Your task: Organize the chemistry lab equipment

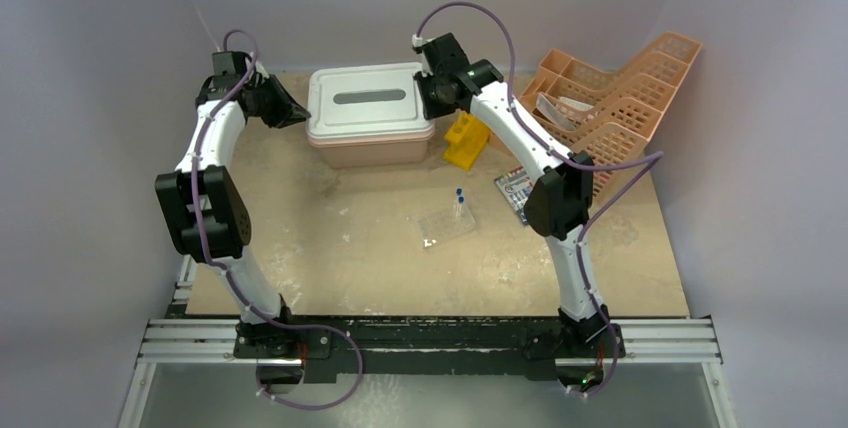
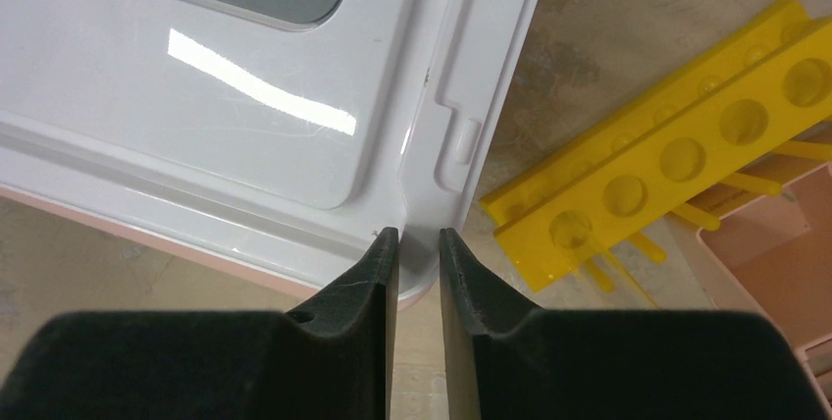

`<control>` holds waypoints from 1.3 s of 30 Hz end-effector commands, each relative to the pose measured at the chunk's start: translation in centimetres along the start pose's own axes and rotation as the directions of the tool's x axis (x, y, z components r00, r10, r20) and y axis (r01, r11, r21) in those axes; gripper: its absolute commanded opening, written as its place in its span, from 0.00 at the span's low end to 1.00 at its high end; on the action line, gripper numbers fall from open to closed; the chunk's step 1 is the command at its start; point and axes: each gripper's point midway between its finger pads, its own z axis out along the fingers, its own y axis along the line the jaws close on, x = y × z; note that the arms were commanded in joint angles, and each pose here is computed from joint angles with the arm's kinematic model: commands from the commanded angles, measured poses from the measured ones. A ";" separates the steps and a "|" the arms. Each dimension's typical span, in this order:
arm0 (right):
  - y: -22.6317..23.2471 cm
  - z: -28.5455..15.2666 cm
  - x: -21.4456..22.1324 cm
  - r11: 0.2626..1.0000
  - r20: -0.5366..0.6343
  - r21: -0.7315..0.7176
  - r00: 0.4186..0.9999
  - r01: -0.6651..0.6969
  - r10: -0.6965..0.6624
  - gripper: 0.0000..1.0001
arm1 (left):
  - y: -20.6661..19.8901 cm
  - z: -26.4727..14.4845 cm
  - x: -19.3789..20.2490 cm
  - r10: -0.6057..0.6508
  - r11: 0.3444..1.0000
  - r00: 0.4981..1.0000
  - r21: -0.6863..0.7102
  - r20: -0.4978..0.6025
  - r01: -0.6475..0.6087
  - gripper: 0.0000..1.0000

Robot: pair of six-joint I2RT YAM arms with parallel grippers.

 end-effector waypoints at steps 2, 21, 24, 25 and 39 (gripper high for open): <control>0.8 -3.2 0.1 0.998 -0.009 -0.050 0.999 -0.032 0.031 0.21 | -0.5 0.1 -1.3 0.015 1.000 0.999 -0.018 0.044 -0.015 0.14; 0.3 -3.0 1.6 0.998 -0.050 -0.021 0.997 -0.060 0.058 0.23 | 0.3 -2.5 1.9 0.030 0.998 0.999 -0.053 0.034 -0.028 0.24; 0.5 -3.0 1.8 0.997 -0.051 -0.033 0.997 -0.062 0.061 0.25 | 0.6 -2.5 1.6 0.036 0.997 0.998 -0.072 0.045 -0.032 0.26; 0.6 -3.0 1.8 0.997 -0.055 -0.039 0.997 -0.064 0.062 0.25 | 0.7 -2.4 1.7 0.034 0.997 0.999 -0.074 0.040 -0.031 0.26; -0.9 -3.0 0.8 0.996 0.030 0.046 0.997 -0.077 0.076 0.22 | 0.1 -4.7 -0.3 0.097 0.984 0.991 -0.157 0.093 -0.081 0.33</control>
